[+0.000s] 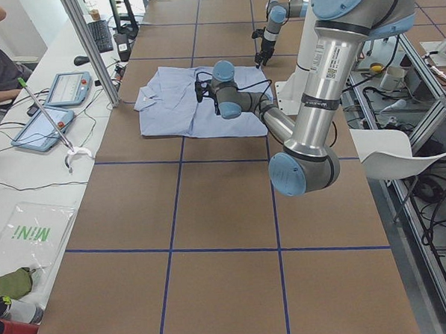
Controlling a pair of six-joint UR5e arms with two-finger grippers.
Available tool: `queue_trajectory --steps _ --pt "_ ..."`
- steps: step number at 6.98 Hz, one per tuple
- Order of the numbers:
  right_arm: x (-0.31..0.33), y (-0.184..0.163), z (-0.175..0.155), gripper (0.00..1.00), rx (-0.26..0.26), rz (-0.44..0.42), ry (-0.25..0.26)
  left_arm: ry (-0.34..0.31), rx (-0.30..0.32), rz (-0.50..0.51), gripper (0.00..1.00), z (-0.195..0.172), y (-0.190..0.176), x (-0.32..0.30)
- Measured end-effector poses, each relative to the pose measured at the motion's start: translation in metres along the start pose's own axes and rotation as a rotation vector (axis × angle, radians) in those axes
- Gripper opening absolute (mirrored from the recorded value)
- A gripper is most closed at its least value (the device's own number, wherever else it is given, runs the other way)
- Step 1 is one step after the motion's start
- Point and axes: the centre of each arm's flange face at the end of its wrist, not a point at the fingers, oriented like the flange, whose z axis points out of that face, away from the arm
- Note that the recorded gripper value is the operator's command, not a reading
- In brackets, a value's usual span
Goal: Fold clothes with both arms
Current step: 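Lower both grippers to the hem corners nearest the robot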
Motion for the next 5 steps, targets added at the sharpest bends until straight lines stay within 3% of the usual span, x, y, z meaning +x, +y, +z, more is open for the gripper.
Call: queue_trajectory --steps 1,2,5 --pt "-0.0005 -0.0009 0.0001 0.27 0.003 0.001 0.0 0.0 0.0 0.0 0.95 -0.0001 0.0 0.0003" --pt "-0.0009 -0.0018 0.0001 0.0 0.005 0.002 0.0 0.001 0.0 0.0 0.95 -0.0003 0.0001 0.0005" --pt "-0.0032 -0.0028 -0.003 0.0 0.003 0.006 -0.005 0.005 0.001 -0.004 0.95 -0.0018 0.0005 0.0019"
